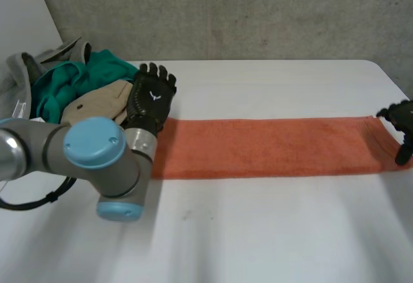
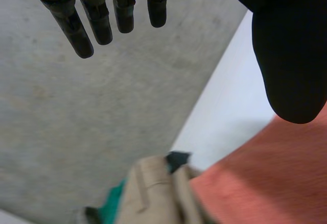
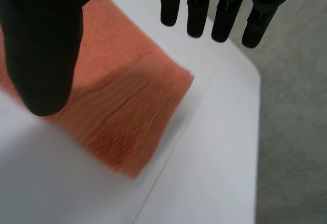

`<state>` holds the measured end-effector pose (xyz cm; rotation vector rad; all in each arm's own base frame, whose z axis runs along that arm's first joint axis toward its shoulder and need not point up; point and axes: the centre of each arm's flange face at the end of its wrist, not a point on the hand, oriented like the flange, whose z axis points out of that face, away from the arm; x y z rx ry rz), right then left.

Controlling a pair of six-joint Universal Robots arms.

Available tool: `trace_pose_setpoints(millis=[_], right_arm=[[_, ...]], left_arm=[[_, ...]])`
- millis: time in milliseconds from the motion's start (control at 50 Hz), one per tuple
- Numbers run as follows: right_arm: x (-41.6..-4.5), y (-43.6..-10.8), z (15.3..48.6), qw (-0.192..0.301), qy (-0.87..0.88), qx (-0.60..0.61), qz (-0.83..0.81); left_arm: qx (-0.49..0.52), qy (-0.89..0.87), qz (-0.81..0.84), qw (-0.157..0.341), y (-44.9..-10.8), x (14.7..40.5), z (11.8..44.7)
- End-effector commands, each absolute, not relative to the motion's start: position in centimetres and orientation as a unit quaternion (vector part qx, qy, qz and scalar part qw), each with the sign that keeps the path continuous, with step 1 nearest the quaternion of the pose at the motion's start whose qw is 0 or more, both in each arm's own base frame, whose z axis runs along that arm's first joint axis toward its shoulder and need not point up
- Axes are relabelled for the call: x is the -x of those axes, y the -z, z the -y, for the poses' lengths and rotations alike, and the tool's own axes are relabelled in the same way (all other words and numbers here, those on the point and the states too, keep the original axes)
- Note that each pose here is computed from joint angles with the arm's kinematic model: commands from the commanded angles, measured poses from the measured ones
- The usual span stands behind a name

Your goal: Fold the laundry.

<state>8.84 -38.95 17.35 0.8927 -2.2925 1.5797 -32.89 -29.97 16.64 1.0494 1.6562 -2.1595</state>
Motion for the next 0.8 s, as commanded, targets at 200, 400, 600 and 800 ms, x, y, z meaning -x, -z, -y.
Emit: trace_pose_setpoints(millis=[200, 400, 600, 800], right_arm=[[-6.1, -11.9, 40.6, 0.102, -0.519, -0.298, 0.795], [-1.1, -12.8, 42.5, 0.221, -0.527, -0.243, 0.784], [1.6, -16.3, 43.9, 0.366, -0.531, -0.280, 0.711], [-14.7, -20.1, 41.7, 0.274, -0.649, -0.401, 0.586]], left_arm=[[-0.354, 0.673, -0.649, 0.010, -16.1, 31.2, 27.9], [-0.348, 0.683, -0.642, 0.011, -17.3, 31.1, 27.8], [-0.339, 0.697, -0.632, 0.011, -19.4, 30.2, 27.1], [-0.325, 0.697, -0.639, 0.025, -19.9, 28.5, 27.2]])
